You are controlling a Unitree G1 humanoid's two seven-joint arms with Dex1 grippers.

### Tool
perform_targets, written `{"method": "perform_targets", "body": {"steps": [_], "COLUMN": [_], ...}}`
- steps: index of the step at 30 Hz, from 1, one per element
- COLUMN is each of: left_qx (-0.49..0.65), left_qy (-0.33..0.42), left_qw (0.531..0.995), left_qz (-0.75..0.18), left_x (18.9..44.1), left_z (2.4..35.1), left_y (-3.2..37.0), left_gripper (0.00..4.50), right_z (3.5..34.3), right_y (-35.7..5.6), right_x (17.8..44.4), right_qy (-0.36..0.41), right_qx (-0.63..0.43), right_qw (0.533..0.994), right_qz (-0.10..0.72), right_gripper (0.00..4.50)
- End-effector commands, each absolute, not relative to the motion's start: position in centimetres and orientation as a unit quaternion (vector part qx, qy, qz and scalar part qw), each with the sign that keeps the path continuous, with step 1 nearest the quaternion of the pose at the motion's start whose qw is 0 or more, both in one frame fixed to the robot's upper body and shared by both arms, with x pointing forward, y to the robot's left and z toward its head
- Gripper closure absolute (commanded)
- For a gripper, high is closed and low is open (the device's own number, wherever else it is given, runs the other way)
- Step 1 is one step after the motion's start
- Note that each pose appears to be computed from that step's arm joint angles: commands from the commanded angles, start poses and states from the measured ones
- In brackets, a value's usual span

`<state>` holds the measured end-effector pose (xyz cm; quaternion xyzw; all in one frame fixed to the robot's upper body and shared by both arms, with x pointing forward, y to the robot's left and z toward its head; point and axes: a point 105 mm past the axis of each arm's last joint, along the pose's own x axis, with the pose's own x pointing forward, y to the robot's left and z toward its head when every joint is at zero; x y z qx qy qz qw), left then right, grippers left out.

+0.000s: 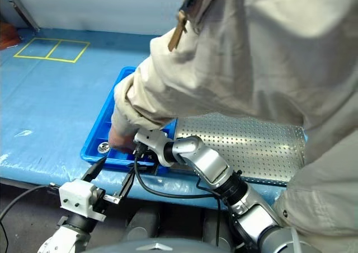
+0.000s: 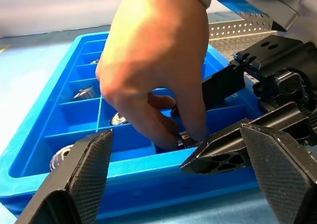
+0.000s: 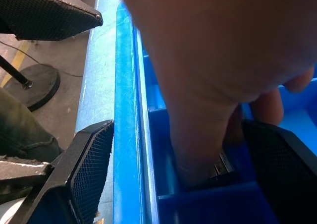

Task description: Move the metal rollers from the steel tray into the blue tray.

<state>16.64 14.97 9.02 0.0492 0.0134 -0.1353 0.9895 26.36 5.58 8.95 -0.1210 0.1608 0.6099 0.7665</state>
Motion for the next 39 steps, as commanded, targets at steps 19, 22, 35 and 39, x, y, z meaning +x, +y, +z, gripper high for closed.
{"method": "perform_targets", "body": {"steps": [19,22,35,39], "left_qx": [0.040,0.038,0.034,0.035], "left_qy": [-0.008,-0.007,-0.005,-0.005], "left_qw": [0.988,0.988,0.986,0.986], "left_qz": [-0.151,-0.153,-0.161,-0.162], "left_x": [16.63,16.58,16.47,16.47], "left_z": [10.13,10.07,9.97,10.01], "left_y": [14.35,14.29,13.99,13.99], "left_gripper": [0.00,0.00,0.00,0.00], "right_z": [9.15,9.13,9.04,9.06], "right_y": [5.39,5.37,5.30,5.32], "right_x": [26.19,26.16,25.97,25.89], "right_qy": [0.157,0.158,0.160,0.160], "right_qx": [-0.118,-0.117,-0.118,-0.116], "right_qw": [0.770,0.770,0.769,0.769], "right_qz": [0.608,0.607,0.607,0.608], "right_gripper": [0.19,0.19,0.19,0.19]}}
